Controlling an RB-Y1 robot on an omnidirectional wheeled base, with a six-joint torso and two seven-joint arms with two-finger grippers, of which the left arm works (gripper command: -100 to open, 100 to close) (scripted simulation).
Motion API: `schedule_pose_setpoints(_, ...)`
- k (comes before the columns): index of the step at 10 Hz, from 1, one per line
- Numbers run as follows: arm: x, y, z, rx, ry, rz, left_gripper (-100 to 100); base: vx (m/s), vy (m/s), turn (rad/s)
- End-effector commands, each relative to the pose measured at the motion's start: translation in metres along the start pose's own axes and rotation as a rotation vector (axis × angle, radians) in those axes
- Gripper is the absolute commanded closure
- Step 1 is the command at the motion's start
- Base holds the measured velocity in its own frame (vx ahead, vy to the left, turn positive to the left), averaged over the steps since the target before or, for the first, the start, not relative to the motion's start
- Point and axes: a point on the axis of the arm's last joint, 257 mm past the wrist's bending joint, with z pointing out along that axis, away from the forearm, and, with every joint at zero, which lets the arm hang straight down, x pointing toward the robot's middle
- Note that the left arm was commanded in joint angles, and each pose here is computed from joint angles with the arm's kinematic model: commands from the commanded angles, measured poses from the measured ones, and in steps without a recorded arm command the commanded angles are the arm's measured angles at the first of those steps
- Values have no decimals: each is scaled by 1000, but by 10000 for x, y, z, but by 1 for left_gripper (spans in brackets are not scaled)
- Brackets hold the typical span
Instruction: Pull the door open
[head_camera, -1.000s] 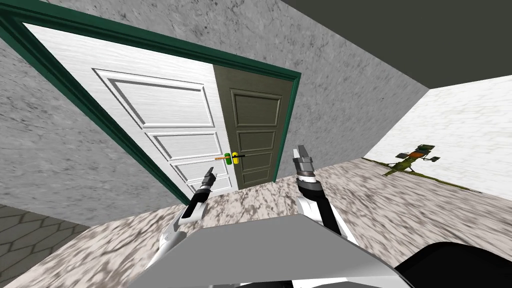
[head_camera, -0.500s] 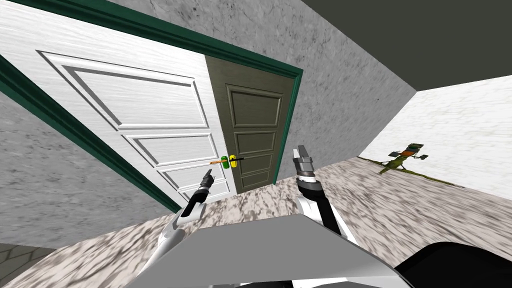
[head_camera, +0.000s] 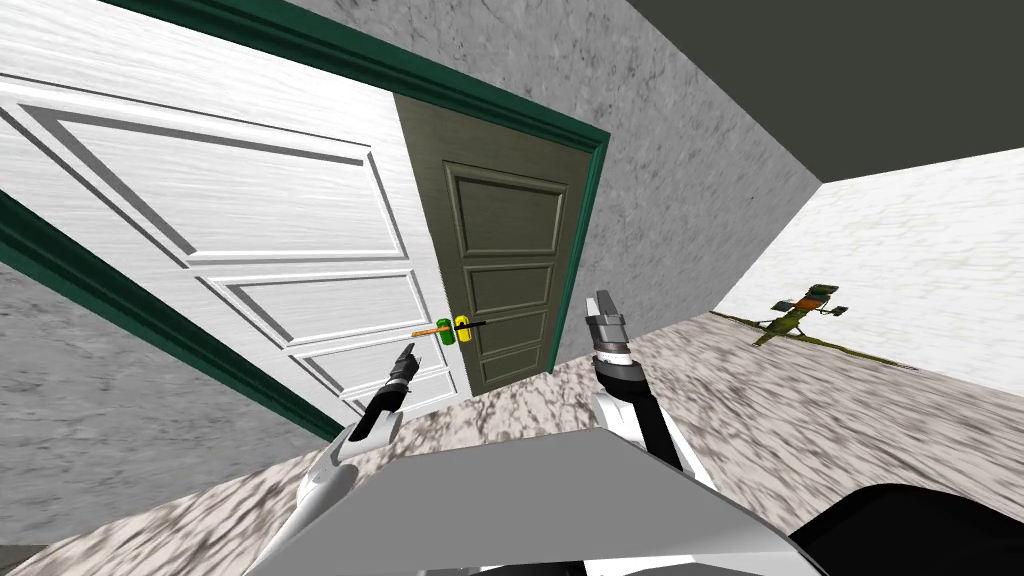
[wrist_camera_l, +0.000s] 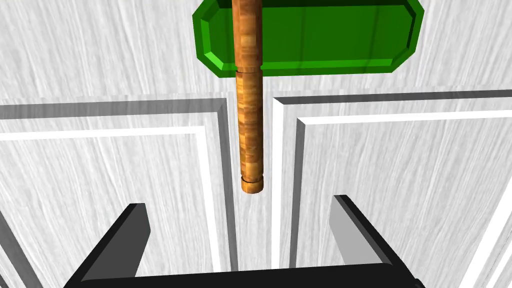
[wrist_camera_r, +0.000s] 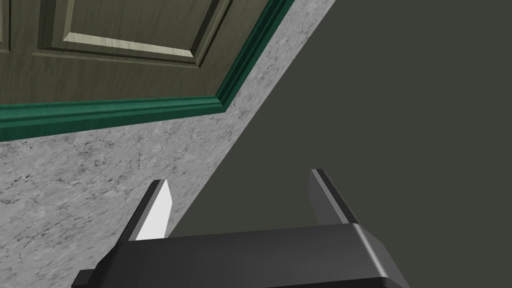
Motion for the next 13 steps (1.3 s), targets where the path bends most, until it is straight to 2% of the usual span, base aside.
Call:
schedule_pose_setpoints(1, -193, 25, -23, -7, -31, 4, -100, 159, 59, -55)
schedule_pose_setpoints(3, -397, 47, -62, -11, -60, 8, -100, 152, 79, -75)
schedule_pose_setpoints(5, -488, 49, -73, -10, -73, 6, -100, 191, 71, -86)
schedule_pose_setpoints(6, -440, 36, -49, -3, -67, -2, -100, 218, 16, -186)
schedule_pose_setpoints(7, -310, 12, -6, 7, -49, -12, -100, 239, -59, -220)
schedule_pose_setpoints(8, -367, 33, -30, 0, -59, -6, -100, 103, -32, -25)
schedule_pose_setpoints(9, -367, 33, -30, 0, -59, -6, 100, -25, 1, 48)
schedule_pose_setpoints(13, -367, 33, -30, 0, -59, -6, 100, -20, 6, -14)
